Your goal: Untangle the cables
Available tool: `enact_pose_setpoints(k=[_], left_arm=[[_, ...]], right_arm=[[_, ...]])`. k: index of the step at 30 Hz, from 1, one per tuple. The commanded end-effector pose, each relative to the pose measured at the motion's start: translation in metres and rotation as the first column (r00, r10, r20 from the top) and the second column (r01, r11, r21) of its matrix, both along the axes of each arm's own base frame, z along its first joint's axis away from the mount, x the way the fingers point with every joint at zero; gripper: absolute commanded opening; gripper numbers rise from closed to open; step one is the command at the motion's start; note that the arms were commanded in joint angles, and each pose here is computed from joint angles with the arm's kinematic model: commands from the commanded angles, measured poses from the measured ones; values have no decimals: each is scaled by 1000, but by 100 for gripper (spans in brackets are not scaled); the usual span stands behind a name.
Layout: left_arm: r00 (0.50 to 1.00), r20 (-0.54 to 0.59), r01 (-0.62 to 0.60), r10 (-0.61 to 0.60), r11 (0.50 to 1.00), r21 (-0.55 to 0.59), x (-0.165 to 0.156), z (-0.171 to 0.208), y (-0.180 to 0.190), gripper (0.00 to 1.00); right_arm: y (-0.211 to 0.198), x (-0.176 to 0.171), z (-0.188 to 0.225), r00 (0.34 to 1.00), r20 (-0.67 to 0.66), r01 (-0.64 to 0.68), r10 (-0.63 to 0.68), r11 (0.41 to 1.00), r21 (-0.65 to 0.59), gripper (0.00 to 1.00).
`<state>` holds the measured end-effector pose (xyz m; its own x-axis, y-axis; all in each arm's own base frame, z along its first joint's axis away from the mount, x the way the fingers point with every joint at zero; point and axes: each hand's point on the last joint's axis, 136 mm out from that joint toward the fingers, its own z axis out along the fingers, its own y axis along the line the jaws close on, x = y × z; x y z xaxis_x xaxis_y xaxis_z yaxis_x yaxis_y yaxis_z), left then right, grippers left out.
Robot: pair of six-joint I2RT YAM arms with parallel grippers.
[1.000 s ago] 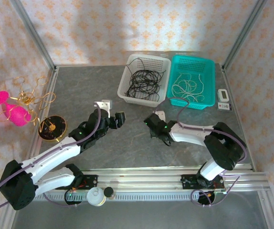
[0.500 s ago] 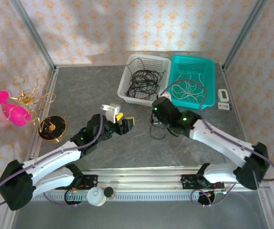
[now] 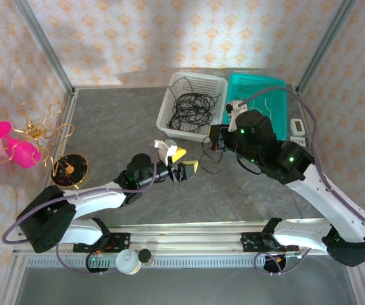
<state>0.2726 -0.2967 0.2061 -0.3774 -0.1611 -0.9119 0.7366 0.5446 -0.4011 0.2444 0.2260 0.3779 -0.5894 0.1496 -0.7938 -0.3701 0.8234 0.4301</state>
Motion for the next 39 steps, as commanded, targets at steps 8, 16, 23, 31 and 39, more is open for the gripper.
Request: enact_pose_setpoints(k=[8,16,23,31,39], left_arm=[[998,-49,41,-45,996,-81,-18,-11,1,85],[992,-122,13,-28,992,-123,-7,-26,-7,75],[990,-136,-75,48,977,-199,17,-21,-9,34],[990,-138,-38,4,968,-249,15,-15,-16,54],[990,-144,-22,-15,967,-253,19,-16,-24,43]], right_arm=[[9,-8,37,995,75,-71,64,993,94,0],[20,-9,42,991,85,-111,100,986,128,0],[22,-11,55,987,111,-133,116,978,158,0],[26,-11,56,985,115,-145,126,975,171,0],[32,-9,57,984,114,-158,139,972,175,0]])
